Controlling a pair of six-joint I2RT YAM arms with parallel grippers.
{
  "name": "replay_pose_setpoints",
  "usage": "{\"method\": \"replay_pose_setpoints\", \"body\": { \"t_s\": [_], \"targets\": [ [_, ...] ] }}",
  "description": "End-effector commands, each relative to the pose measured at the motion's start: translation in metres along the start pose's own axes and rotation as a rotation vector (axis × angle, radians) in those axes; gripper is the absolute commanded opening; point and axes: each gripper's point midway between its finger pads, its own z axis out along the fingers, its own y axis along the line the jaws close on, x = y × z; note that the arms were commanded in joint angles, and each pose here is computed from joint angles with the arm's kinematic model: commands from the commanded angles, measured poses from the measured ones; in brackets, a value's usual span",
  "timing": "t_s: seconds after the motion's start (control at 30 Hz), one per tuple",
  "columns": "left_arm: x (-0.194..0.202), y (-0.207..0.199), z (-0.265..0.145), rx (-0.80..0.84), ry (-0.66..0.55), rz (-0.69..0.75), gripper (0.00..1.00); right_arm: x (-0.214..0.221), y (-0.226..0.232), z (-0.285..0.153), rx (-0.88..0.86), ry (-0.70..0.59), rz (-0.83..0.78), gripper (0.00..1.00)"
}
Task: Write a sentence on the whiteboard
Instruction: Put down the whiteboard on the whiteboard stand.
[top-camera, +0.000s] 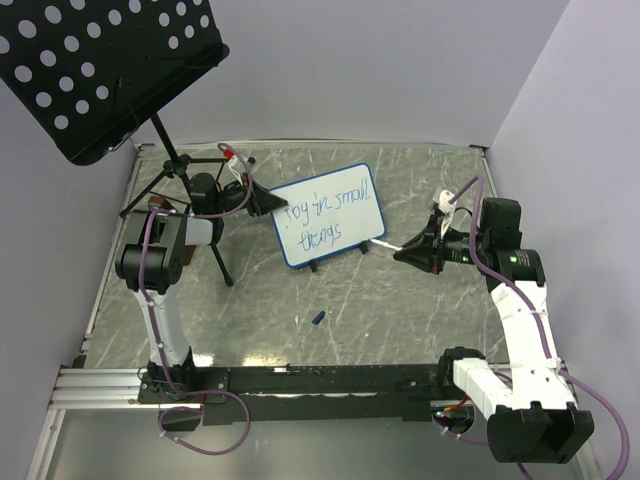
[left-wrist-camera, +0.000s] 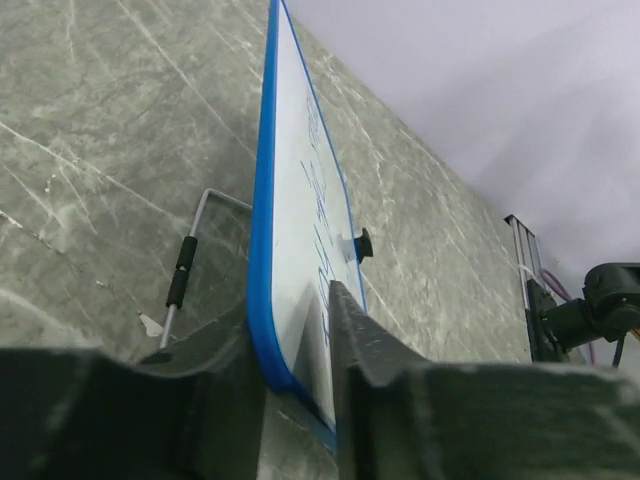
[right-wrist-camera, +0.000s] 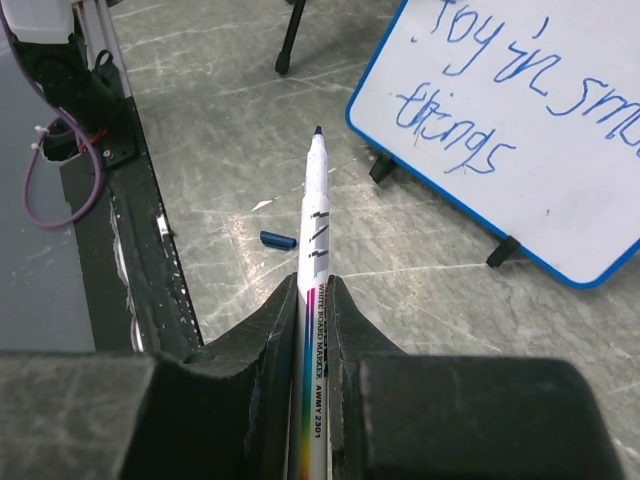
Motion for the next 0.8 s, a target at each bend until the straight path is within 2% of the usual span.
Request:
{"method": "replay_pose_setpoints", "body": {
  "t_s": [0.0,0.3,0.4,0.43,0.6,0.63,0.73,0.77],
  "targets": [
    [-0.012,0.004,-0.013,-0.037,-0.023,0.081,0.37,-0.004,-0.001,0.0,-0.008,-0.019,-0.039,0.0],
    [-0.019,-0.002,-0.014,-0.031,-0.035,0.102,0.41,-0.004,0.0,0.0,-0.011,-0.019,-0.036,0.0],
    [-0.027,-0.006,-0.014,-0.039,-0.045,0.115,0.47,-0.003,-0.001,0.0,-0.011,-0.018,-0.036,0.0],
    [-0.033,-0.009,-0.014,-0.043,-0.052,0.132,0.53,-0.004,0.0,0.0,-0.012,-0.018,-0.036,0.0],
    [-0.054,0.001,-0.016,-0.162,-0.079,0.157,0.69,-0.004,0.0,0.0,-0.013,-0.018,-0.038,0.0],
    [-0.054,0.004,-0.018,-0.192,-0.074,0.15,0.76,-0.004,0.0,0.0,-0.012,-0.018,-0.036,0.0],
    [-0.065,0.012,-0.022,-0.275,-0.089,0.16,0.79,-0.004,0.0,0.0,-0.012,-0.019,-0.039,0.0],
    [-0.067,0.012,-0.022,-0.288,-0.089,0.163,0.83,-0.004,0.0,-0.001,-0.011,-0.02,-0.04,0.0]
  ]
}}
